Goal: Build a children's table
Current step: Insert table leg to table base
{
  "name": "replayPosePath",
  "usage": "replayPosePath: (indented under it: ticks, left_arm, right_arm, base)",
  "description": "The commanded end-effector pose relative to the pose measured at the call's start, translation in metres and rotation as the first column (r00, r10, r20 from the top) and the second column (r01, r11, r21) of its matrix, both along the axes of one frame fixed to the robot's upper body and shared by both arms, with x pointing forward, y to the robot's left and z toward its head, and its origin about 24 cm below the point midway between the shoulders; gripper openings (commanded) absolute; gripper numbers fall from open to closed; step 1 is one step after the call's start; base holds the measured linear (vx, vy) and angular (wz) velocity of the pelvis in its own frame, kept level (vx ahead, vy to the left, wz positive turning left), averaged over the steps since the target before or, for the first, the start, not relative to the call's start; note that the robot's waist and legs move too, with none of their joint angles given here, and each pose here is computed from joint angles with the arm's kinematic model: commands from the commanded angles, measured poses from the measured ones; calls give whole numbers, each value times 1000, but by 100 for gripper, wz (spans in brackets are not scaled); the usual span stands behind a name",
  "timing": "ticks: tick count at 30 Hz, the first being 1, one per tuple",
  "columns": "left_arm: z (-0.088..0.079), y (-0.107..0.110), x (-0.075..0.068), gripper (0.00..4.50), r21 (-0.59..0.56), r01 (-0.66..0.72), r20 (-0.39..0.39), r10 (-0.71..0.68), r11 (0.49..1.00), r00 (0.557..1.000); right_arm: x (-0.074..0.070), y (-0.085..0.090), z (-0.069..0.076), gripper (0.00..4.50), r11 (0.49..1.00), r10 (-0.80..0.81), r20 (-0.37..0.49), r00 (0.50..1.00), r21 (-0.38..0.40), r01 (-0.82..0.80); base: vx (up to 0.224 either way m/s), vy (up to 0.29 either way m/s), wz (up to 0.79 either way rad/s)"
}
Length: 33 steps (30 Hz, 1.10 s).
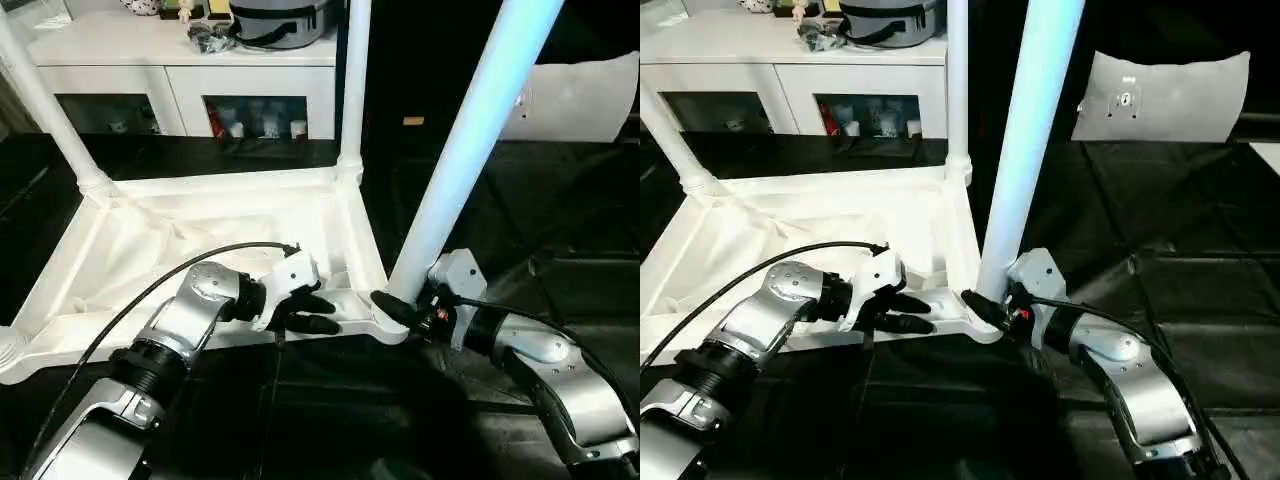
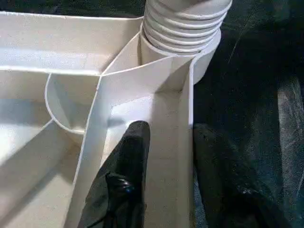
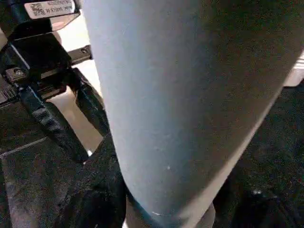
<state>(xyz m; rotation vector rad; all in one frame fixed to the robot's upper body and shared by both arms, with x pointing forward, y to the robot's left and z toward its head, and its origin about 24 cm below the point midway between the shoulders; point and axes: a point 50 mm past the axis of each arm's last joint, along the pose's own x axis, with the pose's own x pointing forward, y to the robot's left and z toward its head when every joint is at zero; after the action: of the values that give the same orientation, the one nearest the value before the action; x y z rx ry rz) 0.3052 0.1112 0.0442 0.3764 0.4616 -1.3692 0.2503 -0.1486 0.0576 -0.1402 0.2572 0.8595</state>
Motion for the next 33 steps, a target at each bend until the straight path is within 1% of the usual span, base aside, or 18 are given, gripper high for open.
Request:
replayPosePath:
  ticks: [1, 4, 5, 9, 10, 11, 12, 16, 17, 18, 19, 20, 22, 23, 25, 28, 30, 33]
  left_arm:
    - [4, 5, 5, 121, 26, -26, 23, 25, 999, 999]
    - [1, 6, 1, 119, 26, -10, 13, 9, 1000, 1000]
    - [1, 6, 0, 96, 26, -4, 8, 4, 1000, 1000]
    - [-1, 5, -3, 76, 20, 20, -15, -19, 1000, 1000]
    - [-1, 4, -3, 65, 25, 24, -10, -23, 999, 1000]
    - [-1, 4, -3, 65, 25, 24, -10, -23, 999, 1000]
    - [-1, 4, -4, 43, 33, 38, -8, -38, 999, 999]
    - [-2, 4, -7, 35, 49, 66, -22, -65, 997, 998]
    - [-2, 4, -7, 19, 49, 66, -22, -65, 997, 998]
    - [-3, 6, -8, 8, 82, 68, -17, -67, 994, 998]
    - [-4, 6, -8, 8, 85, 68, -16, -67, 994, 998]
    - [-5, 7, -6, 8, 110, 53, 4, -54, 993, 999]
    - [-3, 6, -1, 1, 112, 4, 50, -10, 994, 999]
    - [-3, 6, -1, 0, 112, 4, 50, -9, 994, 999]
    - [1, 3, 2, 0, 63, -24, 53, 21, 998, 998]
    - [4, 3, 3, 0, 31, -22, 61, 20, 999, 998]
    - [3, 3, 2, 0, 22, -19, 61, 18, 1000, 998]
    - [-1, 7, -2, 0, 44, 1, 50, -3, 999, 999]
  right_arm:
    - [-25, 8, -44, 191, 999, 44, -257, 965, -19, -51]
    - [-25, 8, -44, 191, 999, 39, -255, 966, -24, -46]
    - [-25, 8, -44, 191, 999, 35, -254, 966, -24, -43]
    - [-24, 8, -43, 191, 999, 29, -254, 967, -24, -36]
    - [-24, 8, -43, 191, 999, 28, -254, 967, -25, -36]
    - [-24, 8, -43, 191, 999, 28, -254, 967, -25, -36]
    - [-24, 7, -44, 191, 999, 28, -255, 967, -28, -36]
    - [-24, 6, -43, 191, 999, 27, -255, 966, -37, -38]
    - [-24, 6, -43, 191, 999, 27, -255, 966, -37, -38]
    - [-23, 5, -43, 191, 999, 27, -255, 966, -38, -38]
    - [-23, 5, -43, 191, 999, 27, -255, 966, -39, -38]
    - [-23, 4, -43, 191, 998, 27, -256, 966, -41, -38]
    - [-22, 5, -43, 191, 998, 26, -256, 966, -43, -38]
    - [-22, 5, -43, 191, 998, 26, -256, 966, -43, -38]
    - [-22, 5, -42, 191, 998, 27, -255, 967, -41, -39]
    - [-21, 6, -41, 191, 999, 27, -253, 967, -37, -38]
    - [-20, 6, -40, 191, 999, 27, -250, 968, -35, -37]
    - [-19, 7, -38, 191, 999, 39, -246, 969, -25, -47]
  base:
    - [0, 0, 0]
    - [0, 0, 0]
    - [0, 0, 0]
    - [0, 0, 0]
    - [0, 0, 0]
    - [0, 0, 0]
    - [0, 0, 0]
    - [0, 0, 0]
    - [0, 0, 0]
    - [0, 0, 0]
    - [0, 0, 0]
    - [0, 0, 0]
    - [0, 0, 0]
    - [0, 0, 0]
    - [0, 0, 0]
    - [0, 0, 0]
    - [0, 0, 0]
    - [0, 0, 0]
